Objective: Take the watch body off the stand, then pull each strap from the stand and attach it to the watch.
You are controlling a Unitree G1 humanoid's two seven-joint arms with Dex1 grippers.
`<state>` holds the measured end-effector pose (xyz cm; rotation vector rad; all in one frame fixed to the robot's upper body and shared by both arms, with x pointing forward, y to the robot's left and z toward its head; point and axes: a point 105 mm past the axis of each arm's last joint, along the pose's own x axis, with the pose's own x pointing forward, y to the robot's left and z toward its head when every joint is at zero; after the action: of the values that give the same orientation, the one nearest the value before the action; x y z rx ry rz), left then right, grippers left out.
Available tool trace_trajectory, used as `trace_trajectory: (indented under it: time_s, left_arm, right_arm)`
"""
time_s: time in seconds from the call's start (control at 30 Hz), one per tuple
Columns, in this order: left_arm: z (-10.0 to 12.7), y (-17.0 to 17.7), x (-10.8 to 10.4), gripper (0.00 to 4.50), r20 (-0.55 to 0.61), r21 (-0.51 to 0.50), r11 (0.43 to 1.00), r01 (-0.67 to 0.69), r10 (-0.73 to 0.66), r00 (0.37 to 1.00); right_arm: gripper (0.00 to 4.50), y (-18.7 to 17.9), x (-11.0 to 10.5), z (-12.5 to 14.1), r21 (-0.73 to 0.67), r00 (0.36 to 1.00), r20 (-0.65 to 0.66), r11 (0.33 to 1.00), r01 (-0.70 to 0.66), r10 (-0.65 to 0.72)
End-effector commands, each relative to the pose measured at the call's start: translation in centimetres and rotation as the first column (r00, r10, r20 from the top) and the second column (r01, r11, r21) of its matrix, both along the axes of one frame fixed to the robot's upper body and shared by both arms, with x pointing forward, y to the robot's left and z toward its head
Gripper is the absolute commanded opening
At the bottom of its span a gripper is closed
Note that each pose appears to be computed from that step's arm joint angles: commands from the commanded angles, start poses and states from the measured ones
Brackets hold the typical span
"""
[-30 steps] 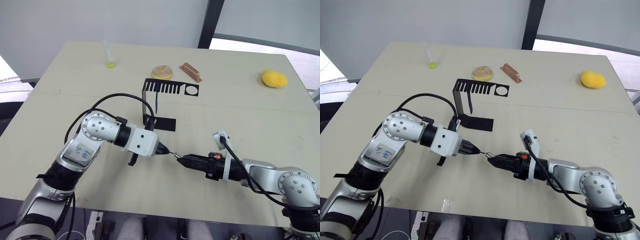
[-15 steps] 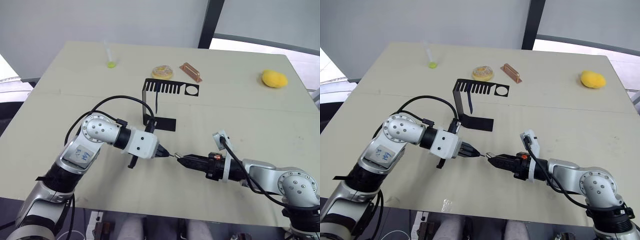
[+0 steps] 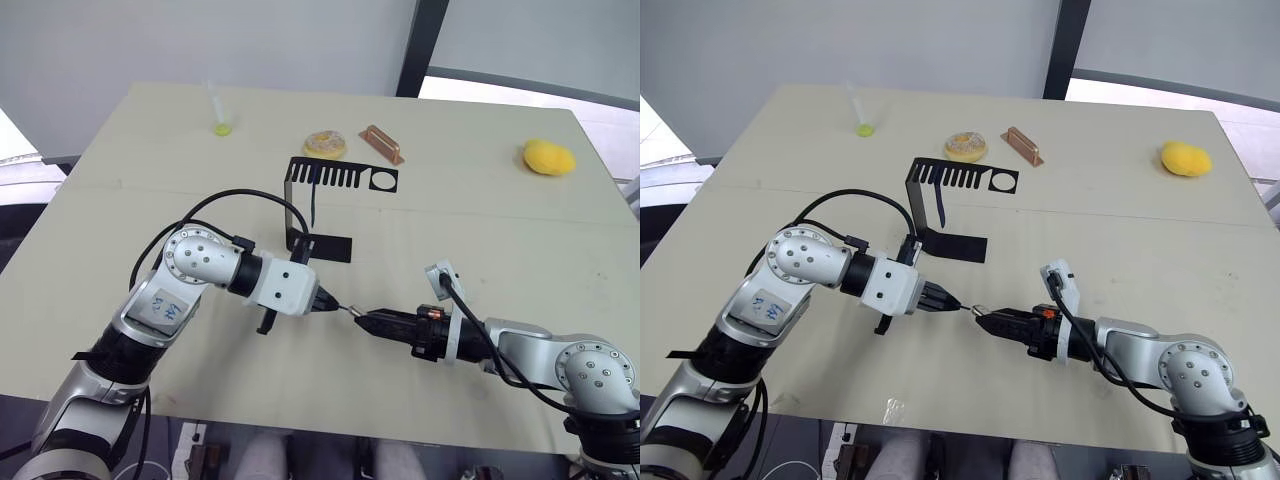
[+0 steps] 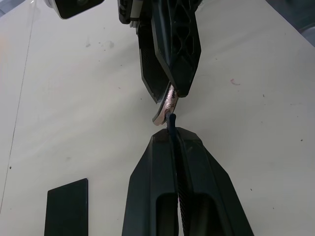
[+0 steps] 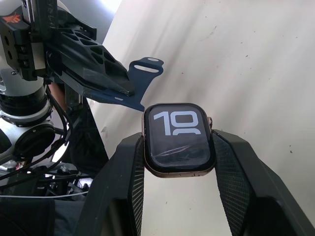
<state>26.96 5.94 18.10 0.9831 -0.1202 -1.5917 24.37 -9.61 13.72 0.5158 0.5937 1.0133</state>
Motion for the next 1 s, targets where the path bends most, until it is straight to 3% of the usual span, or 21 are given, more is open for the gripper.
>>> trace_trajectory:
  time_s: [0.03, 1.0]
  left_arm:
    - [0.55, -0.22, -0.1, 0.0, 0.029, -0.012, 1.0, 0.007, -0.007, 1.0]
    - [0.11, -0.79, -0.25, 0.0, 0.033, 0.008, 1.0, 0.024, -0.024, 0.999]
  right_arm:
    - [1.51, 0.67, -0.81, 0.74, 0.015, 0.998, 0.033, 0.999, -0.049, 0.049]
    - [1.51, 0.72, -0.87, 0.74, 0.019, 0.998, 0.035, 0.999, -0.048, 0.047]
